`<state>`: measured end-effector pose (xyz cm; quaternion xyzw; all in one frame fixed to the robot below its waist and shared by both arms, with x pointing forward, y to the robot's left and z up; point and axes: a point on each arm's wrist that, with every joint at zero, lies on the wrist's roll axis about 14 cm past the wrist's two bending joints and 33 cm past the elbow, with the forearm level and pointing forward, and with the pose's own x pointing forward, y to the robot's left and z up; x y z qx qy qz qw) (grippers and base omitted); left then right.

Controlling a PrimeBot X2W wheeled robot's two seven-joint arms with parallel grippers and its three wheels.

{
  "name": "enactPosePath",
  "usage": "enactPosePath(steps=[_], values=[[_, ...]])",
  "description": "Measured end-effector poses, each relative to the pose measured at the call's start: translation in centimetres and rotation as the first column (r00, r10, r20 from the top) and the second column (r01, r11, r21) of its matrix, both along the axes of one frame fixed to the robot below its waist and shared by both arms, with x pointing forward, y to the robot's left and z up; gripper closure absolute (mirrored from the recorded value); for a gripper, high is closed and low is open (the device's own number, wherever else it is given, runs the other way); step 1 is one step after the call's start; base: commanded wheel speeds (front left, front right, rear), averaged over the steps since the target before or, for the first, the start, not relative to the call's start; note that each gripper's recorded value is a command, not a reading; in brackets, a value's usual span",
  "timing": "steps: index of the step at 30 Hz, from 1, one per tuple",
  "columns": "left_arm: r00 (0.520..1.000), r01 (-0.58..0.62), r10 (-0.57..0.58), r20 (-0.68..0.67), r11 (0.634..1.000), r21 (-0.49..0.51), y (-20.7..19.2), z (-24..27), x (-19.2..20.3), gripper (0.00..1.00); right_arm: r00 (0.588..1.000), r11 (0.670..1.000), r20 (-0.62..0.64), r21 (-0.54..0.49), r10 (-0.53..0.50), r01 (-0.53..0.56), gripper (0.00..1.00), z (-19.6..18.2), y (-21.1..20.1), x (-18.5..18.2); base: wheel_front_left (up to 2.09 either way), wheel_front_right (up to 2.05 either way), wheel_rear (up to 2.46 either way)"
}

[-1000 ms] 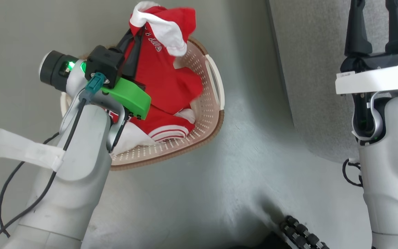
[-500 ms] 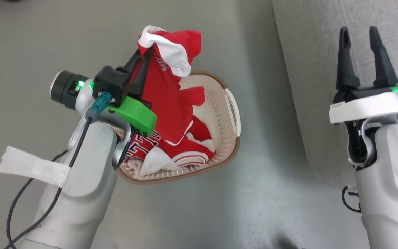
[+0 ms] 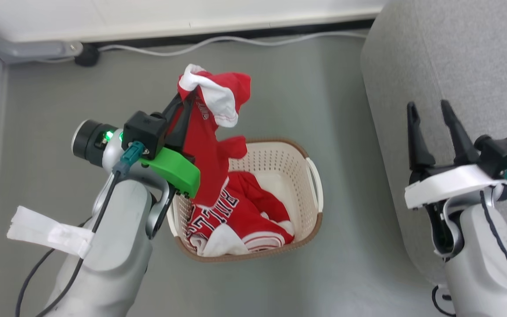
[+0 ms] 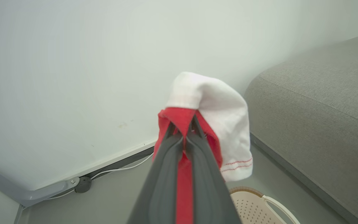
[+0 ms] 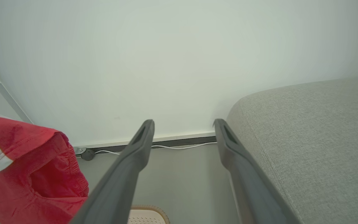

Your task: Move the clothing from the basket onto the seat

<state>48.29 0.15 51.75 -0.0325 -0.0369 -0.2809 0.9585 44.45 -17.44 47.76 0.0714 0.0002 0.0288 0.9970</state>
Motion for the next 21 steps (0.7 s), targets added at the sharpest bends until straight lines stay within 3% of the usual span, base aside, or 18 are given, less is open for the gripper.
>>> enactPosePath(steps=[11,17,21], values=[[0.998,-0.022,0.021,0.065,1.000,0.012,1.2,3.5,-3.8,1.00,0.993,0.993,-0.002,-0.013,0.117,-0.117,0.00,0.8,3.9,-3.8,0.00,0.00,0.00],[0.991,0.009,-0.009,0.131,1.000,0.000,0.5,6.5,-6.2,1.00,0.960,0.959,-0.018,-0.051,0.279,-0.280,0.00,0.6,8.9,-6.9,0.00,0.00,0.00],[0.984,0.040,-0.039,0.171,0.999,-0.001,-0.3,8.3,-7.6,1.00,0.917,0.914,-0.007,-0.074,0.399,-0.398,0.00,1.1,12.7,-8.7,0.00,0.00,0.00]])
